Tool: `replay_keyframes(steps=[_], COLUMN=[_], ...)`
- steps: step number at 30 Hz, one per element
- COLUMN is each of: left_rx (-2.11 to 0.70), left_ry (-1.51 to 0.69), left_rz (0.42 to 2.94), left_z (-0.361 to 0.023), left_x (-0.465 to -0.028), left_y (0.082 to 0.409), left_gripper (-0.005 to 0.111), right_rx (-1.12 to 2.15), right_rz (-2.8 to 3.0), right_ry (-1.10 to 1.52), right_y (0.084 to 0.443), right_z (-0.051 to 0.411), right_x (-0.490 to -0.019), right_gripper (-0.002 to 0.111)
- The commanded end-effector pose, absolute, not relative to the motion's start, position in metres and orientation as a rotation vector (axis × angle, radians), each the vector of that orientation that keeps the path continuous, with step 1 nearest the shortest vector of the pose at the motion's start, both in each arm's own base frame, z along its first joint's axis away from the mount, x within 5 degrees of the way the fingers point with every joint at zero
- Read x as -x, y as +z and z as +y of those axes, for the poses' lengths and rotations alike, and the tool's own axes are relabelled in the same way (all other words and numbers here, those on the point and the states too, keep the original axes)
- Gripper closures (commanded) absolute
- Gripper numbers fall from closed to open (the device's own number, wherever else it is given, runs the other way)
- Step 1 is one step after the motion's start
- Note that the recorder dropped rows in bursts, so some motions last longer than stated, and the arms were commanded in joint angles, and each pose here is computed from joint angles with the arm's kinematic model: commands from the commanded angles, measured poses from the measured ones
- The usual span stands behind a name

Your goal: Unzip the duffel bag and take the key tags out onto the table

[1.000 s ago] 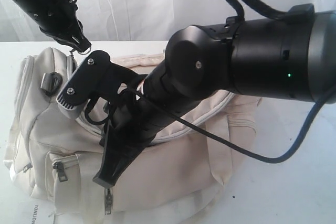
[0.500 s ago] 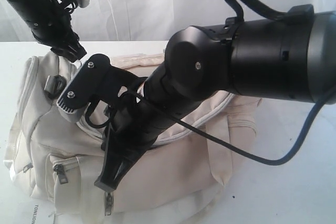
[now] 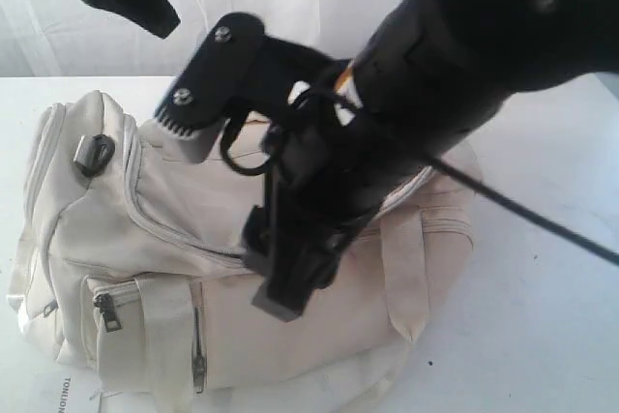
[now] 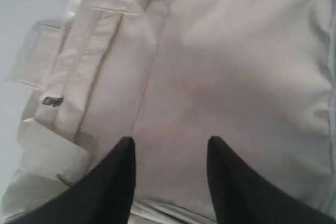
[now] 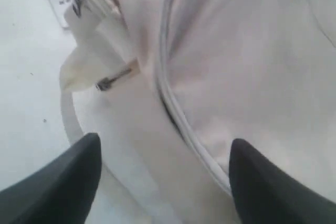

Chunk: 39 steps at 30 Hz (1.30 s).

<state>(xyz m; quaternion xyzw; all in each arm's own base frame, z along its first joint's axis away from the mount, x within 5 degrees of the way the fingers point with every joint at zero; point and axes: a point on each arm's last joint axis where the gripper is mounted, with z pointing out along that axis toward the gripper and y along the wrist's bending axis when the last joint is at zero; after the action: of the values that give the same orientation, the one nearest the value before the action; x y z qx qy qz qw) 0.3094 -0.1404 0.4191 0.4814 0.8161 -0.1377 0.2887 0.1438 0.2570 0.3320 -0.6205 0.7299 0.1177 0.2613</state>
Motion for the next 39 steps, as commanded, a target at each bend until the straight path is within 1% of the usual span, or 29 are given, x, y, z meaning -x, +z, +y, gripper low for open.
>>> replay_keyframes(steps=[1,2,3,5,8,9,14,18,22,39], left_rx=[-1.559,-1.606,-1.716,-1.881,-2.142,-2.189,-2.314,-2.277,-2.215,-2.094], left_ry=[-0.414,-0.457,-0.479,-0.466,-0.366,-0.331,-0.167,-0.136,-0.099,-0.014], left_rz=[2.210,2.206,2.139,2.020,1.795,1.764,1.804,1.800,1.769,1.680], left_z=[-0.154,-0.162,-0.171,-0.180,-0.184,-0.183,-0.171,-0.173,-0.176,-0.181], left_x=[-0.275,-0.264,-0.246,-0.223,-0.199,-0.194,-0.189,-0.193,-0.199,-0.209], left_y=[0.392,0.385,0.382,0.378,0.371,0.368,0.344,0.325,0.315,0.322], left_gripper=[0.058,0.058,0.058,0.058,0.058,0.058,0.058,0.052,0.051,0.051], right_rx=[1.518,1.481,1.450,1.432,1.421,1.421,1.425,1.427,1.429,1.415], right_rz=[2.036,2.033,2.022,2.005,1.995,1.995,1.996,1.995,1.996,1.968], right_ry=[0.129,0.122,0.127,0.141,0.150,0.150,0.149,0.149,0.148,0.166], right_y=[0.366,0.373,0.380,0.385,0.388,0.388,0.385,0.383,0.382,0.384], right_z=[0.213,0.205,0.199,0.194,0.192,0.192,0.196,0.199,0.201,0.203], right_x=[-0.137,-0.135,-0.132,-0.130,-0.128,-0.128,-0.130,-0.132,-0.133,-0.134], right_gripper=[0.043,0.043,0.043,0.043,0.043,0.043,0.043,0.043,0.043,0.043])
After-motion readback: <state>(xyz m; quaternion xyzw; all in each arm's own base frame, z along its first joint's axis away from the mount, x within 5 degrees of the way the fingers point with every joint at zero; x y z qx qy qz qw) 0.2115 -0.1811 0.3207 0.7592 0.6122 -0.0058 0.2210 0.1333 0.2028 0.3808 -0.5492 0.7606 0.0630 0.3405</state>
